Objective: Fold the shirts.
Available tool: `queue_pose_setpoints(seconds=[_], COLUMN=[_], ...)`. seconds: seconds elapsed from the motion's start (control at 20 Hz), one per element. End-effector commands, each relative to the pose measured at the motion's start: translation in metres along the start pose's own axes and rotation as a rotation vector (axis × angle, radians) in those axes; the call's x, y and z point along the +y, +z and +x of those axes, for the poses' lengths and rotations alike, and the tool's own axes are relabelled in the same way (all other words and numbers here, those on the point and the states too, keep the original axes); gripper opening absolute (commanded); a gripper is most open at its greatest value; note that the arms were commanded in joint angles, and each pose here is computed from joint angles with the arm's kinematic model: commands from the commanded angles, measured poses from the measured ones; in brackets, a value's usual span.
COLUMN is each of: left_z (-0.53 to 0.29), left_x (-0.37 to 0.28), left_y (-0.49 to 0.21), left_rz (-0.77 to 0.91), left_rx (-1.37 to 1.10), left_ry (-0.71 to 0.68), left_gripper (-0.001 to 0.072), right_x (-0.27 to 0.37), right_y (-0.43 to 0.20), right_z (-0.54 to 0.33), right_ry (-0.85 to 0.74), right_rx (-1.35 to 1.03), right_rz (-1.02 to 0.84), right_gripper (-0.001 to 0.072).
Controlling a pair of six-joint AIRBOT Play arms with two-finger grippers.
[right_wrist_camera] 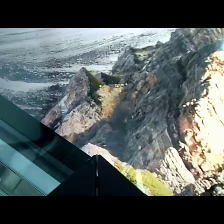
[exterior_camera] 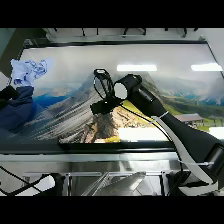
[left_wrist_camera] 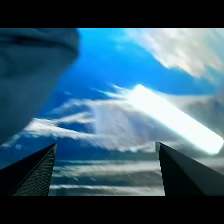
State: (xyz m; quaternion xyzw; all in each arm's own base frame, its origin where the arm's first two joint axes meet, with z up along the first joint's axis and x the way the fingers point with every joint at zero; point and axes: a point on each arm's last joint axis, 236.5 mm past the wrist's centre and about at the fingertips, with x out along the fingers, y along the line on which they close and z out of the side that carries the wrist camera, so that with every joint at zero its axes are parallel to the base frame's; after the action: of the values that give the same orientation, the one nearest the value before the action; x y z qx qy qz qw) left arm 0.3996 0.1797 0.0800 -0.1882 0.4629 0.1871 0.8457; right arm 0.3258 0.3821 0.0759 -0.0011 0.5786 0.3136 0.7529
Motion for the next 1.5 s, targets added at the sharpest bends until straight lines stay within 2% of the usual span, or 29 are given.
queue_pose_setpoints(seconds=[0.0,0.2,0.4,0.75,0.85,0.9,0.95,1.0,1.2,1.45], left_z=[0.015,0.056,0.102,0.175,0.194,0.2,0.203,0.204,0.163,0.041], left_x=[0.068,0.14,0.19,0.213,0.206,0.203,0.201,0.198,0.174,0.095], left_y=[0.019,0.019,0.033,0.04,0.035,0.031,0.027,0.027,0.064,0.13], left_rz=[-0.043,-0.142,-0.131,-0.144,-0.169,-0.174,-0.163,-0.142,-0.086,-0.002], left_rx=[-0.059,-0.052,-0.022,0.06,0.096,0.115,0.134,0.141,0.048,-0.166], left_ry=[0.123,0.195,0.227,0.214,0.171,0.151,0.142,0.138,0.136,0.092], left_gripper=[0.0699,0.0698,0.0698,0.0698,0.0693,0.0517,0.0196,0.0019,0.0016,0.0015], right_x=[0.0,0.0,0.0,0.0,0.0,0.0,0.0,0.0,0.0,0.0], right_y=[0.0,0.0,0.0,0.0,0.0,0.0,0.0,0.0,0.0,0.0], right_z=[0.0,0.0,0.0,0.0,0.0,0.0,0.0,0.0,0.0,0.0], right_ry=[0.0,0.0,0.0,0.0,0.0,0.0,0.0,0.0,0.0,0.0], right_rx=[0.001,0.001,0.001,0.001,0.001,0.001,0.001,0.001,0.001,0.001], right_rz=[0.001,0.0,0.0,0.0,0.0,0.0,0.0,0.0,0.0,0.0], right_gripper=[0.0017,0.0017,0.0017,0.0017,0.0017,0.0017,0.0017,0.0017,0.0017,0.0017])
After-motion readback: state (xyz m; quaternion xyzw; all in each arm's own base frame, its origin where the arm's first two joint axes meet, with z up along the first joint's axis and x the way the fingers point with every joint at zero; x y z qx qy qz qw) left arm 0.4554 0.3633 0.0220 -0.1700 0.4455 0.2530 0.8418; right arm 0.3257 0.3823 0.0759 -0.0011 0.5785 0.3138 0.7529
